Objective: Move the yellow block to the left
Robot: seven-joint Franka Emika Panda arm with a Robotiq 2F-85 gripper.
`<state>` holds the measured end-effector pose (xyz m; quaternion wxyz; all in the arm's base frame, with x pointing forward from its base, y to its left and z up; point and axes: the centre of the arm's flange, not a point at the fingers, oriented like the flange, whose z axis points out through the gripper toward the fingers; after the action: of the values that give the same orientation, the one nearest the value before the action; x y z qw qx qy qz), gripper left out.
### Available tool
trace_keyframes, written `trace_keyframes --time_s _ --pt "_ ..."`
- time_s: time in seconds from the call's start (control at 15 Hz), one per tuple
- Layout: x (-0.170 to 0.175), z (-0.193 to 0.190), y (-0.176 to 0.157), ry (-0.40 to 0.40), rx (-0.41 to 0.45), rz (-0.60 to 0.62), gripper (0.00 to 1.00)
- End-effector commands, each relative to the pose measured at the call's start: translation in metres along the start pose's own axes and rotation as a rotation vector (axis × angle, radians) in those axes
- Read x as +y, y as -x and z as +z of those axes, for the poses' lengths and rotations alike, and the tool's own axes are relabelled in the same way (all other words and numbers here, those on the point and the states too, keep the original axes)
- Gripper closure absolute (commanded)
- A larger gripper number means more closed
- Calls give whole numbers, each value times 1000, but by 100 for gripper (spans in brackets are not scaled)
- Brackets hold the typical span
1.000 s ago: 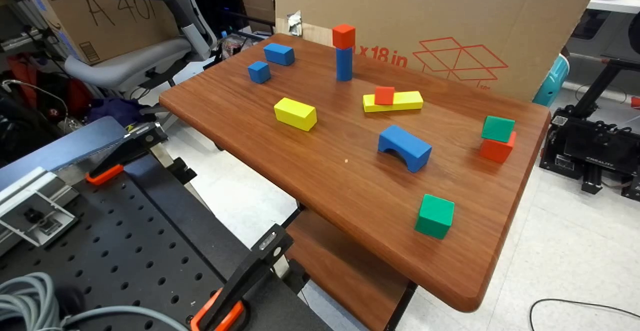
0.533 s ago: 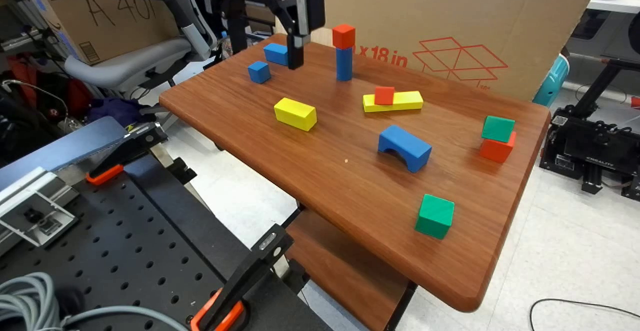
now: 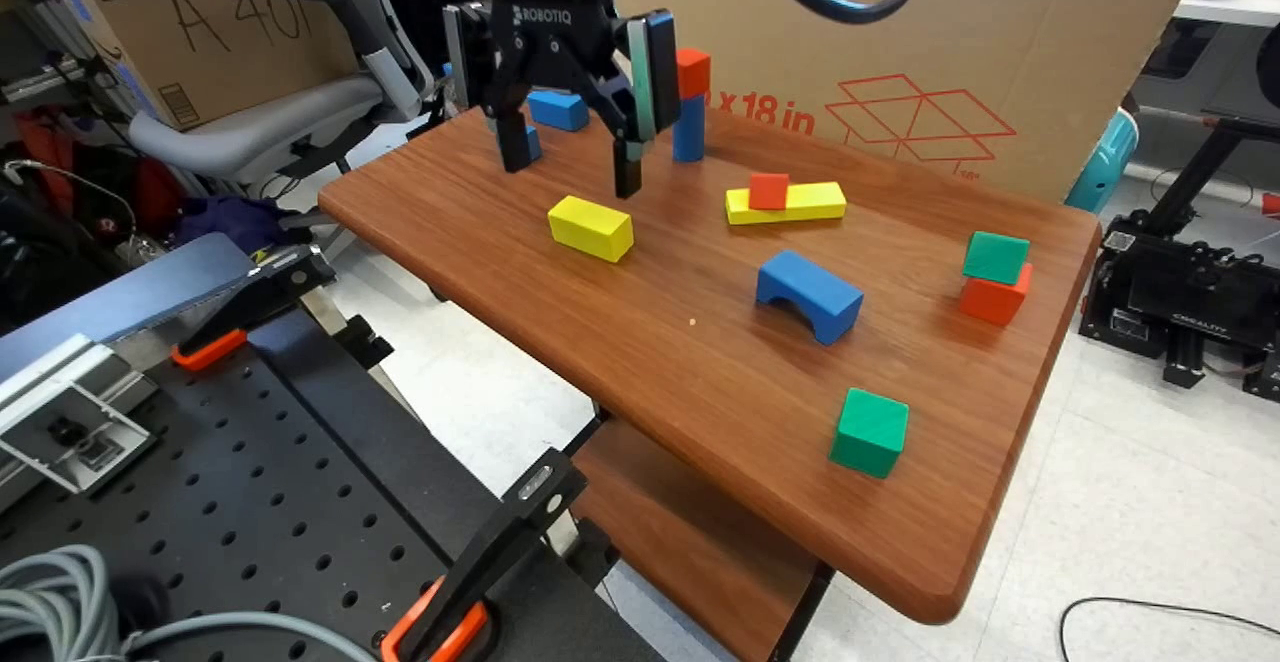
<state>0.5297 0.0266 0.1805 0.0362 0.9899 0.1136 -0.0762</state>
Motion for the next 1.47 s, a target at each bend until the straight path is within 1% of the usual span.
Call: trace_keyframes --time_s 0.0,0.13,0.2,0.73,0.93,1.0,1.07,1.4 --pt "-1 18 -14 17 0 -30 0" --pt "-3 28 -18 21 -11 -27 0" --pt "1 33 -11 23 -15 -28 0" --pt "8 63 -5 65 -76 -61 0" --pt "0 71 -6 74 -94 -85 0" --pt "-9 72 -16 76 -101 -96 0" --pt "-13 73 -17 77 -103 -105 0" --pt "-27 70 -31 79 -83 -130 0"
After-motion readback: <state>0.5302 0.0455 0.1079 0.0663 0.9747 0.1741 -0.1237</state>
